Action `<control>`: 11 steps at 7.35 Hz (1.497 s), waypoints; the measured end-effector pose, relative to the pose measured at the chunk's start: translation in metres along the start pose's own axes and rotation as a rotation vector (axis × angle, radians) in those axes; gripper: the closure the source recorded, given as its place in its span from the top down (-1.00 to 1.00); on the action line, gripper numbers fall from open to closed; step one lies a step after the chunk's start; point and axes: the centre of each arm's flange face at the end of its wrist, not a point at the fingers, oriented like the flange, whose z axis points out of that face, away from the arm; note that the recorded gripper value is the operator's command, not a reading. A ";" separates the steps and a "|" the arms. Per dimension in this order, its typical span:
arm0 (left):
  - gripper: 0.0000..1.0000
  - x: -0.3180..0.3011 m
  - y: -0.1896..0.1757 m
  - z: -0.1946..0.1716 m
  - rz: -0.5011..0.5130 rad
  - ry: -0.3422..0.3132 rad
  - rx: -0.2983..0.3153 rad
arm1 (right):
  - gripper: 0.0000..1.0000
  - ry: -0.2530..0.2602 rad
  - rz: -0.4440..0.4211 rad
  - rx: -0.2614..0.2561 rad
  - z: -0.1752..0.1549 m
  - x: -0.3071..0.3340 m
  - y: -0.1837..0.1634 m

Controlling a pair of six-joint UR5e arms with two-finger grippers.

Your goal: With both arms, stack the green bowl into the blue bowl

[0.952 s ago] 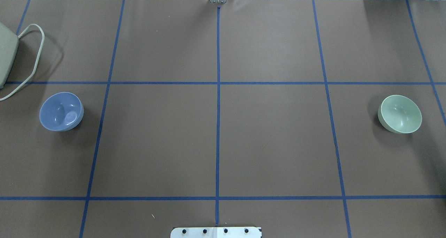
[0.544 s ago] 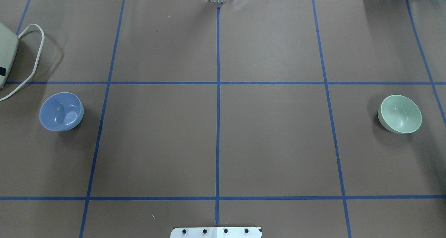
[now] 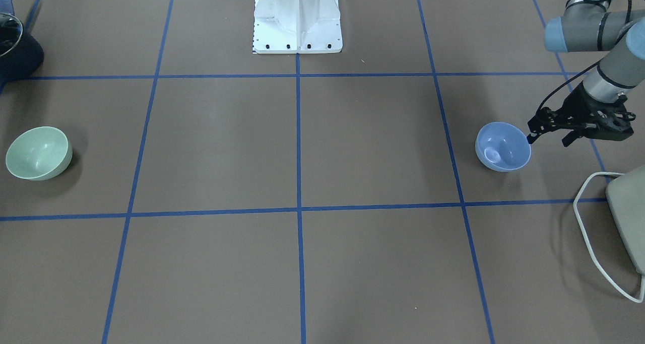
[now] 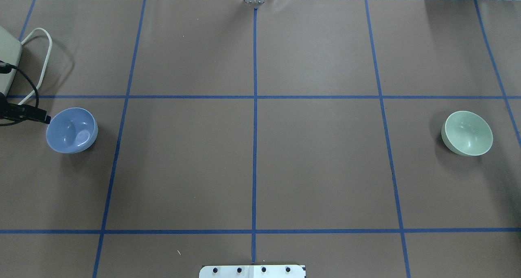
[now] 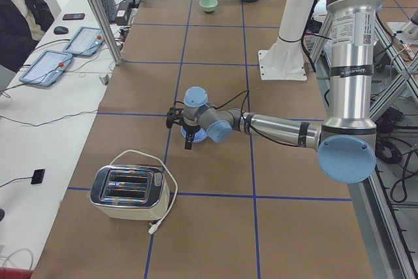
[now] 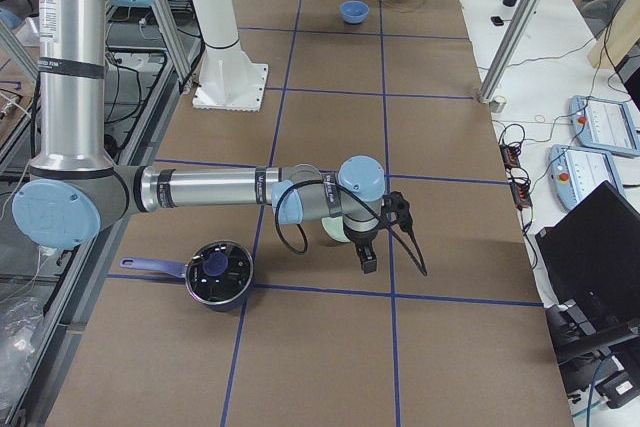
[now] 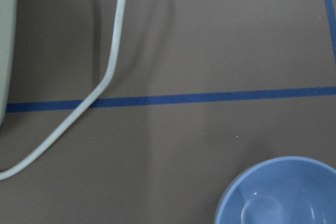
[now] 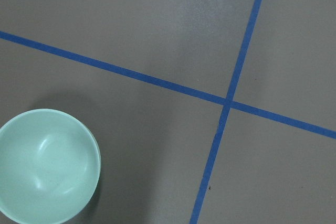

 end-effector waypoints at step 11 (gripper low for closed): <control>-1.00 0.023 0.004 0.011 0.049 -0.003 -0.004 | 1.00 0.002 0.002 -0.003 0.001 0.002 0.001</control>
